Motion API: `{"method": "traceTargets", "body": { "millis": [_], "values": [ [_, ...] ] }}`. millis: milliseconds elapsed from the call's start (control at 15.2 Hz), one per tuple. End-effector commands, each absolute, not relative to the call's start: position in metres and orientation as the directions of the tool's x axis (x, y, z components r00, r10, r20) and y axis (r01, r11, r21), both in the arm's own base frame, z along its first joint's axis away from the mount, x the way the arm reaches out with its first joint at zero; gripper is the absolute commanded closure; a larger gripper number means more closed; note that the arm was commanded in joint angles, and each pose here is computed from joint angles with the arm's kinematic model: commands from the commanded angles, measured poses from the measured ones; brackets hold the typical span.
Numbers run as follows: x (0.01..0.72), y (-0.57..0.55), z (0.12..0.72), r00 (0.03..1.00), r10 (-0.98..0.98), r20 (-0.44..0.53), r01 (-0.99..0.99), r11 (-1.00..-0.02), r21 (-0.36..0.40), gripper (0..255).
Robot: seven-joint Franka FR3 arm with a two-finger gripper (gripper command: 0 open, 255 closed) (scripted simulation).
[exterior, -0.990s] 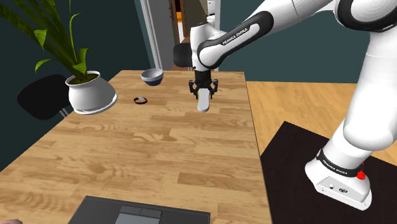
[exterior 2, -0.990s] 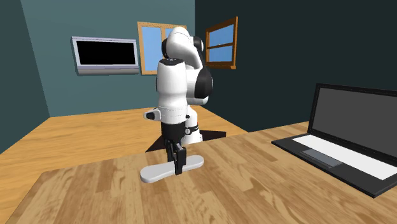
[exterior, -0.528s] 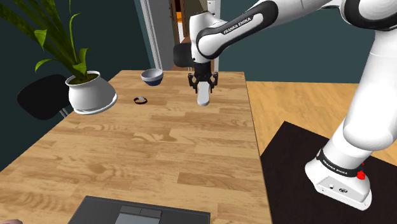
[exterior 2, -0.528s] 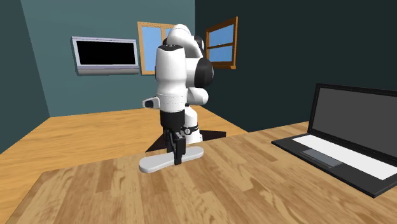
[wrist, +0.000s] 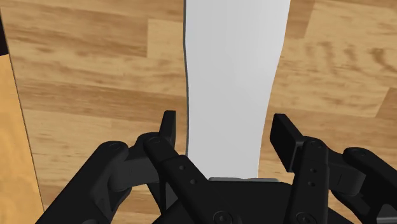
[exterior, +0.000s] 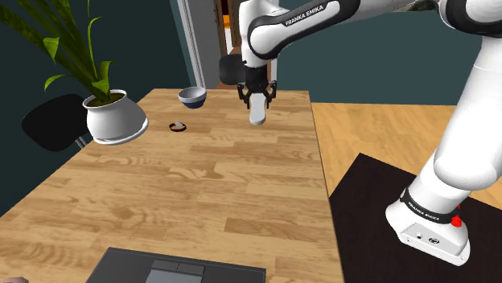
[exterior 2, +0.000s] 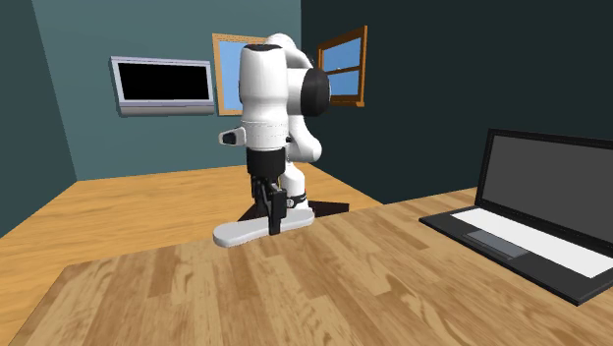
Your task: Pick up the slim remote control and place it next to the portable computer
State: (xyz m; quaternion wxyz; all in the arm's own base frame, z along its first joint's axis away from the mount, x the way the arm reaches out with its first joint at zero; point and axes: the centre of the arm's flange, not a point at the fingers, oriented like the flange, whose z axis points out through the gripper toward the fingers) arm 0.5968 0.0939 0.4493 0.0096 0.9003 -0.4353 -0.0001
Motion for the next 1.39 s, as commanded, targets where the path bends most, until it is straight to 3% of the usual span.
{"method": "traceTargets", "body": {
  "millis": [0,1320],
  "values": [
    [0.599,0.094,0.46,0.621,-0.784,0.008,-0.784,-0.621,0.017,255],
    [0.599,0.094,0.566,0.621,-0.784,0.008,-0.784,-0.621,0.017,255]
  ]
}}
